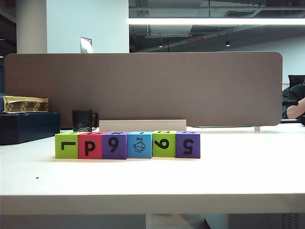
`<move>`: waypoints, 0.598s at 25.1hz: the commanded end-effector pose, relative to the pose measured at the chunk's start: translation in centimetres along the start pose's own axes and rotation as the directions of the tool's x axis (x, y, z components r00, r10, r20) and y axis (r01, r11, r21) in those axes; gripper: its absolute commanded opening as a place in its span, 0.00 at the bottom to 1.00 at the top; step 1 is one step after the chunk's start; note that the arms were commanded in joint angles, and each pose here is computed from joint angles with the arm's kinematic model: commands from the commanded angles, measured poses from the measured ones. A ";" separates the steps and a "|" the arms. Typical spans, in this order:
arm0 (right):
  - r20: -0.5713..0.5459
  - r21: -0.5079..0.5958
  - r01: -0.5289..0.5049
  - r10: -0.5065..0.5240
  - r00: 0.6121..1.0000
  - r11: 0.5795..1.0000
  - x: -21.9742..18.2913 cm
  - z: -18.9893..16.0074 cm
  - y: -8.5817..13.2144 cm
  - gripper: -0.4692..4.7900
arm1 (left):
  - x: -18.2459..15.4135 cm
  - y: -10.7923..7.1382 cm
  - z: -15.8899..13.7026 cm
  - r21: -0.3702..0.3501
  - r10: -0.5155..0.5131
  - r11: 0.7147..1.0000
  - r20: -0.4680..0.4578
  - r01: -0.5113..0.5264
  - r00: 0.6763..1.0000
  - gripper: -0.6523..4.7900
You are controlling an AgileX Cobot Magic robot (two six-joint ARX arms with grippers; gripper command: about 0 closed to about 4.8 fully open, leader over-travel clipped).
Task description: Select the appropriate blocks from the scattered letter blocks on the table and arrange them in a row to spell out "TURING".
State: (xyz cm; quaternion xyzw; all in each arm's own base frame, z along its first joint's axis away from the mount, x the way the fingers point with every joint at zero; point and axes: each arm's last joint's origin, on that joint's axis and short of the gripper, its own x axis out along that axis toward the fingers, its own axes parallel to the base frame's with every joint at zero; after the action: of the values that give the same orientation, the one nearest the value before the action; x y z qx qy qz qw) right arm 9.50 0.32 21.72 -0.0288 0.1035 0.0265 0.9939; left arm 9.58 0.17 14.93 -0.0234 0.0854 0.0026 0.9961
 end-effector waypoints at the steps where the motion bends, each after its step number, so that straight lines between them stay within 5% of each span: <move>1: 0.076 0.010 0.025 -0.026 0.997 1.000 -0.5 0.2 -0.2 0.09 | 0.0 0.0 0.0 -0.002 -0.002 1.000 -0.005 0.002 1.000 0.11; 15: 0.142 0.048 0.037 -0.044 0.989 0.998 0.1 -2.1 -0.2 0.09 | 0.0 0.0 0.0 -0.002 -0.002 1.000 -0.005 0.002 1.000 0.11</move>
State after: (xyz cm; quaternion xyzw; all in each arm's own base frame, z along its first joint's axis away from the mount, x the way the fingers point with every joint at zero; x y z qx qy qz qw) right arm 9.10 0.08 19.58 -0.0122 0.0547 0.0114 0.9984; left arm 9.58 0.17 14.92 -0.0235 0.0858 0.0026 0.9960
